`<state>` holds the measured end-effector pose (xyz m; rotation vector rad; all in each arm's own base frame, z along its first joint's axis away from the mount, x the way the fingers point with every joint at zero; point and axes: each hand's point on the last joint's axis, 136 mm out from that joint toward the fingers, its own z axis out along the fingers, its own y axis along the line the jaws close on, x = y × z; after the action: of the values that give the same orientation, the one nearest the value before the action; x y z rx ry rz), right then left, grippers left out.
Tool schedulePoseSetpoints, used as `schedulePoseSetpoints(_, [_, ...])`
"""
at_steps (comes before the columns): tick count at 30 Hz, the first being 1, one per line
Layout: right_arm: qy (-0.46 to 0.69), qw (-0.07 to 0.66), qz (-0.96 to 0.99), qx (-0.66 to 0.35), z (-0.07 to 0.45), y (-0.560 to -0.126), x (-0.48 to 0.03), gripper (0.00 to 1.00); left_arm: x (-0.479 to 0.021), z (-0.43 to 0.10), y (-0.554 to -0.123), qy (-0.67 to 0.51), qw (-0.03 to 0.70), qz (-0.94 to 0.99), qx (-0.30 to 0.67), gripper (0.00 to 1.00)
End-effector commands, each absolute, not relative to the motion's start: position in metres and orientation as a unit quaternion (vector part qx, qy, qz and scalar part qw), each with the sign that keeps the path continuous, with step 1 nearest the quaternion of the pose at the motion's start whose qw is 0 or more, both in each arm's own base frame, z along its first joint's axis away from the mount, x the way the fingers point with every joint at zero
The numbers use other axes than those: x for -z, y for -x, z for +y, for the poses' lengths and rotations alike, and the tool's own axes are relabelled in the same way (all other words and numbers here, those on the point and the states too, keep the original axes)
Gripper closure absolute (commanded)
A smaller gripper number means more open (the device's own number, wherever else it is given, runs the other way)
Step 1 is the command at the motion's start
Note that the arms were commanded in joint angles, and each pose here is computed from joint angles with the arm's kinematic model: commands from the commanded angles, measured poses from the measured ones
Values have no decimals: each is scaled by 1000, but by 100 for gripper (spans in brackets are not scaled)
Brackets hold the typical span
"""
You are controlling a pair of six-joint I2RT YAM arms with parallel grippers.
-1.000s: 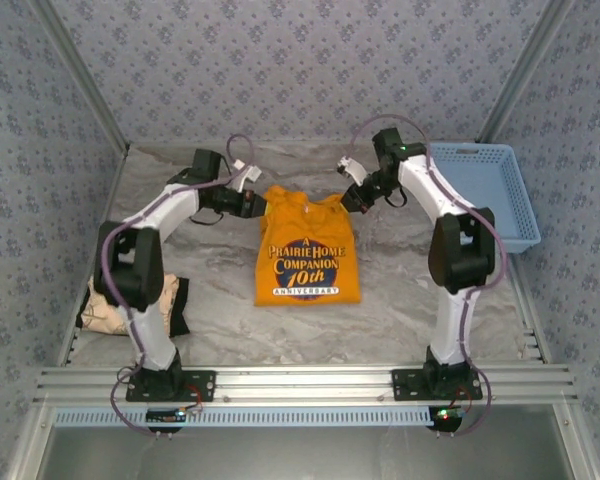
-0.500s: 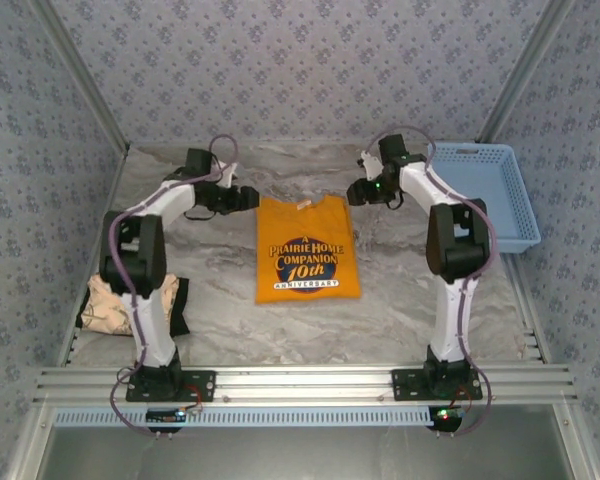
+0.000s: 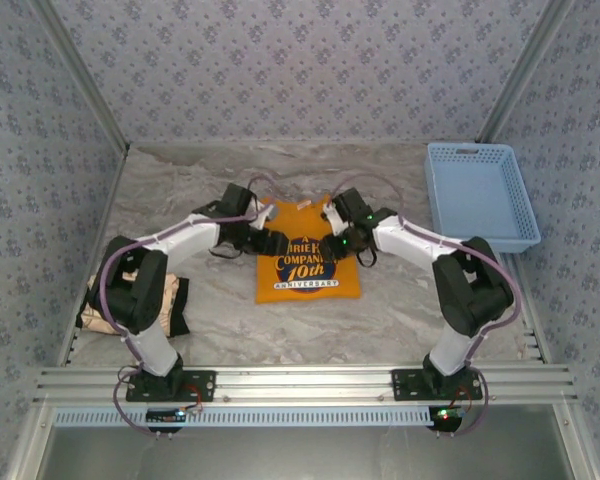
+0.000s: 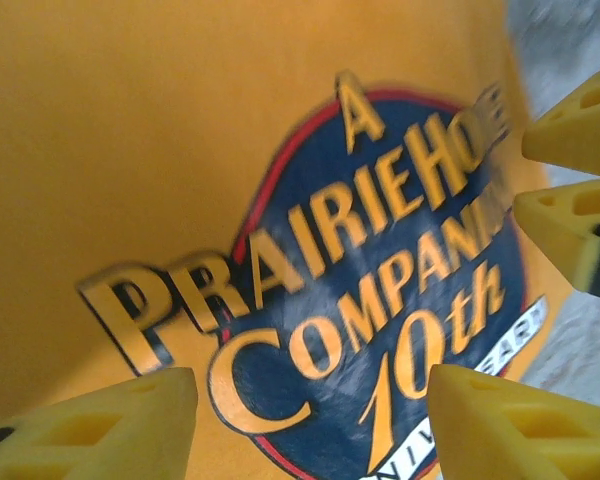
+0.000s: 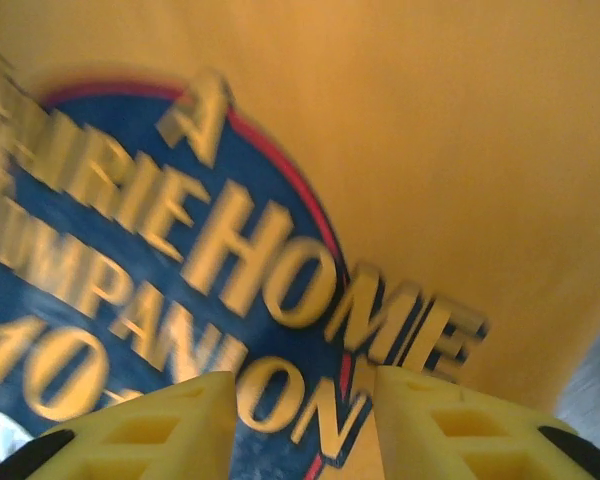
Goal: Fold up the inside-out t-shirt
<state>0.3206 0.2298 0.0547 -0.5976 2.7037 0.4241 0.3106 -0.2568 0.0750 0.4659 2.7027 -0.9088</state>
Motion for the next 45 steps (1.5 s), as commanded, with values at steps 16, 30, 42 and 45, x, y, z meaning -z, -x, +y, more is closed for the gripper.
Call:
schedulePoseSetpoints(16, [146,209,964,-69,167,-230,-79,38,-73,-242,-198,-133,77,940,304,37])
schedulePoseSetpoints(30, [75,175,943,-272,153,-357,-102,33,-111,-207,-358,-19,121,944,306,6])
schedulePoseSetpoints(42, [62,126,951,-276,164,-397,-56,41,-43,-233,-389,-20,57,951,304,14])
schedulePoseSetpoints(45, [58,113,955,-268,163,-398,-42,42,-38,-239,-390,-28,50,948,313,15])
